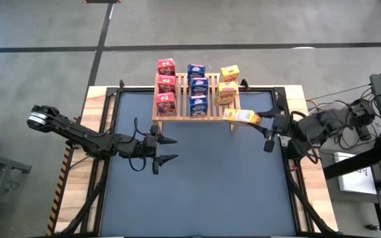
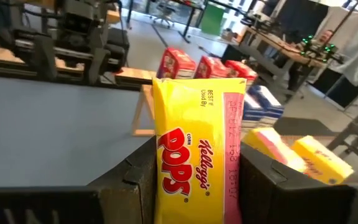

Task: Stack cereal on shelf
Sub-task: Put the yellow cereal box aligned with the other yellow cereal boxes on the shelf

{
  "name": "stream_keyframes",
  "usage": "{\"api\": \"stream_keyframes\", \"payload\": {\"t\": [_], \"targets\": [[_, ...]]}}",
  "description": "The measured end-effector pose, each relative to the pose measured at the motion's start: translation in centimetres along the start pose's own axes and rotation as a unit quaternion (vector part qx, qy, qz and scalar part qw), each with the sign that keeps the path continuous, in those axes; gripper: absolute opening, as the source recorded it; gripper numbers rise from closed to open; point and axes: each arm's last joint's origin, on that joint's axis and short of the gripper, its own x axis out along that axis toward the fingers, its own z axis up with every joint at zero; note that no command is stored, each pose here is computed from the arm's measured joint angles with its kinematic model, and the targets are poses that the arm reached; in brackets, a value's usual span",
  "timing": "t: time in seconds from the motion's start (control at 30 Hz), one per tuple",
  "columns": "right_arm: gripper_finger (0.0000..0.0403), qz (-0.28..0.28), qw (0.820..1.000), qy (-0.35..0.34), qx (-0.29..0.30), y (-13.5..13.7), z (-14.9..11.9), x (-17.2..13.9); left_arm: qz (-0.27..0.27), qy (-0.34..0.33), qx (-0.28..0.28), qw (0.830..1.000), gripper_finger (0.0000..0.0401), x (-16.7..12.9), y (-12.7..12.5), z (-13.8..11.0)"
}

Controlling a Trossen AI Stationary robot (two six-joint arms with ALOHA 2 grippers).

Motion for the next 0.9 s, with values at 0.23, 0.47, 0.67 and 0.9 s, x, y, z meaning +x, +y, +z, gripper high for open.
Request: {"api": "stream_keyframes", "payload": {"t": [0.23, 0.47, 0.67, 0.9], "targets": [[0.0148, 0.004, 0.999, 0.026, -0.023, -1.6, 1.5, 0.8, 0.0, 0.0, 0.0, 1.0, 0.0252, 0.0, 0.0, 0.0], [0.0148, 0.032, 0.996, 0.069, -0.038, -2.7, 2.7, 2.6, 0.0, 0.0, 0.0, 1.0, 0.0252, 0.0, 0.0, 0.0], [0.0148, 0.028, 0.991, 0.117, -0.065, -3.8, 2.8, 4.5, 0.0, 0.0, 0.0, 1.0, 0.0252, 0.0, 0.0, 0.0], [0.0148, 0.056, 0.99, 0.121, -0.045, -6.0, 2.6, 5.3, 0.002, 0.011, 0.004, 1.0, 0.0252, 0.0, 0.0, -0.2]]}}
